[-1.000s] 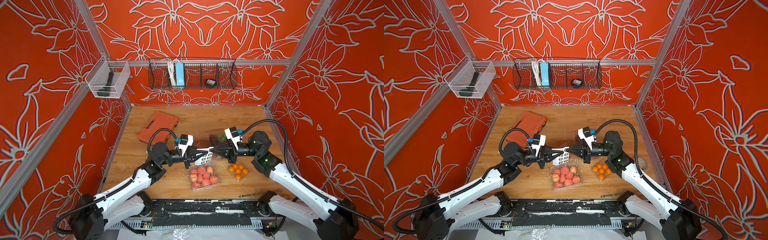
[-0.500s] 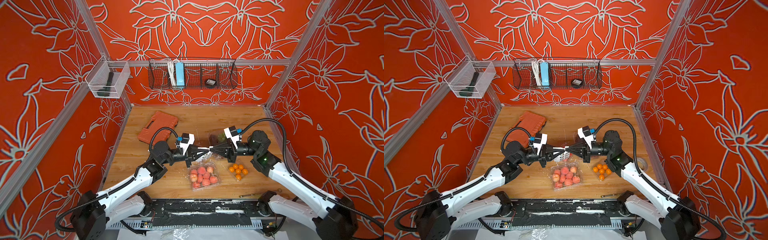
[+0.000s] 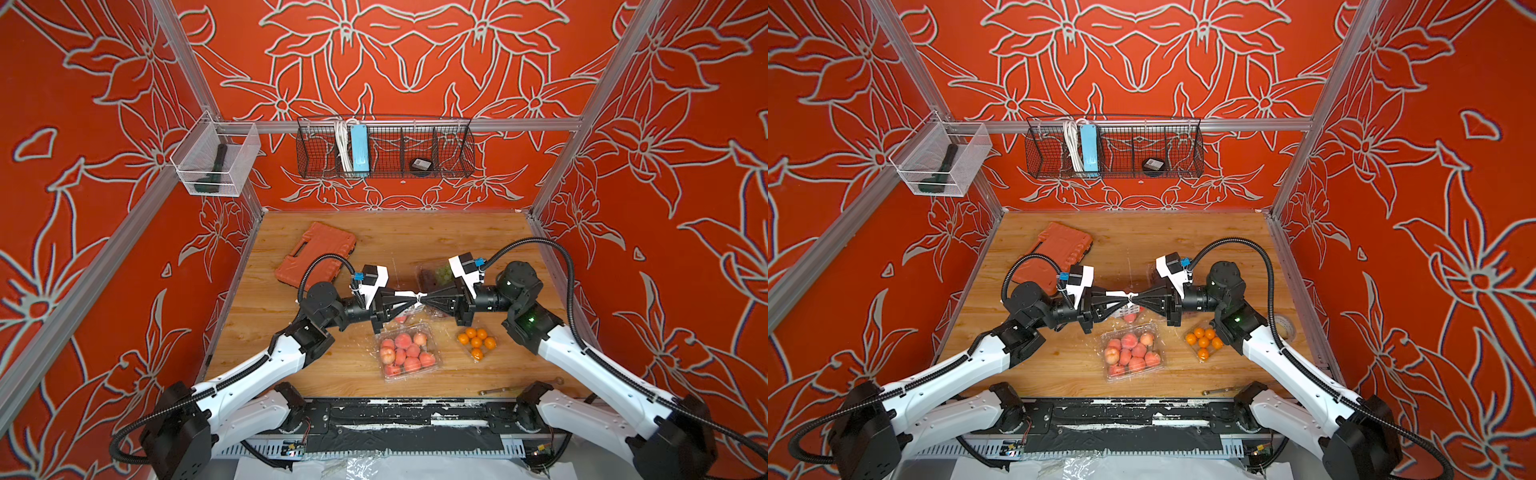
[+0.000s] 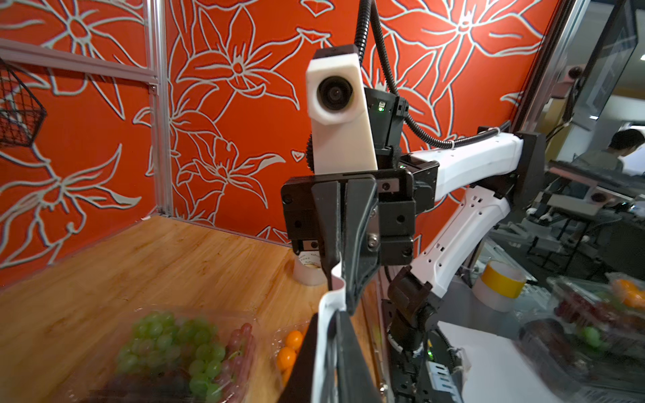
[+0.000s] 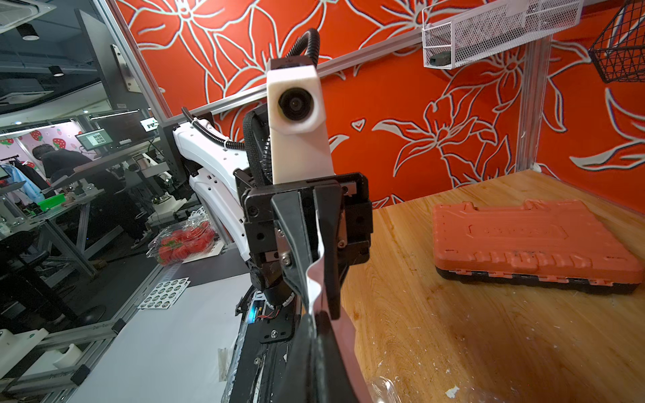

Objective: Label fruit boxes
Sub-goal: Adjust the label sticker.

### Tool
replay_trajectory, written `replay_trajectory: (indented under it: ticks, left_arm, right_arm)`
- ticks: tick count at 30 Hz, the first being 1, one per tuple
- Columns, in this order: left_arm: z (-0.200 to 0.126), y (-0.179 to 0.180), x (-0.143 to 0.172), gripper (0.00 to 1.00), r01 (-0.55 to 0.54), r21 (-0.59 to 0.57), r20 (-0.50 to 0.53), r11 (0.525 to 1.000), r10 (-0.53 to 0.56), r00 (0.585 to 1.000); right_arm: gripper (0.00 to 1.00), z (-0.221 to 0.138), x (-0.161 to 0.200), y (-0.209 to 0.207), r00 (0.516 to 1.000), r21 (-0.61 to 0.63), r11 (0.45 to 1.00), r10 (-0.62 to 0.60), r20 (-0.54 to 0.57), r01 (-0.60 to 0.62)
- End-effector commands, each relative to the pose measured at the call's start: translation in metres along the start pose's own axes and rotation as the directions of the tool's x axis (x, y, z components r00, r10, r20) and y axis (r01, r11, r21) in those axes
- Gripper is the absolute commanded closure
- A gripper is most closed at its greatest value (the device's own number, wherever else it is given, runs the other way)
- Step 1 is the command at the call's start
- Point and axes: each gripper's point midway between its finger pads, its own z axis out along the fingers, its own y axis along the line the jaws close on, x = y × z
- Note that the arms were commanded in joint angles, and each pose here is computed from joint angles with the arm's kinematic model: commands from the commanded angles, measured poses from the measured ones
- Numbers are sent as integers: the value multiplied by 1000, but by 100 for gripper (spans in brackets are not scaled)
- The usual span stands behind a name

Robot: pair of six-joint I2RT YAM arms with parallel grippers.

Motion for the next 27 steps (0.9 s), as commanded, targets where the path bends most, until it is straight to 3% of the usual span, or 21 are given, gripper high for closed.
replay_trajectory:
  ticks: [1, 9, 12, 16, 27]
  left_arm:
    - [-3, 7, -6, 83, -11, -46, 18, 999, 12, 1000]
    - [-3, 12, -5, 84, -7, -75, 20, 997, 8, 1000]
    - [-3, 16, -5, 94, -4, -98, 12, 995, 5, 1000]
    - [-3, 11, -3, 85, -4, -67, 12, 998, 4, 1000]
    - [-3, 4, -6, 81, -22, -30, 17, 999, 23, 1000]
  right_arm:
    - [100, 0, -1, 9, 999, -30, 999, -32, 4, 32]
    - [100, 1, -1, 8, 1000, -33, 999, -27, 4, 27]
    - [100, 1, -1, 7, 1000, -26, 999, -29, 1, 29]
    - [100, 2, 0, 5, 1000, -21, 999, -28, 2, 28]
    - [100, 3, 0, 3, 1000, -18, 999, -27, -2, 27]
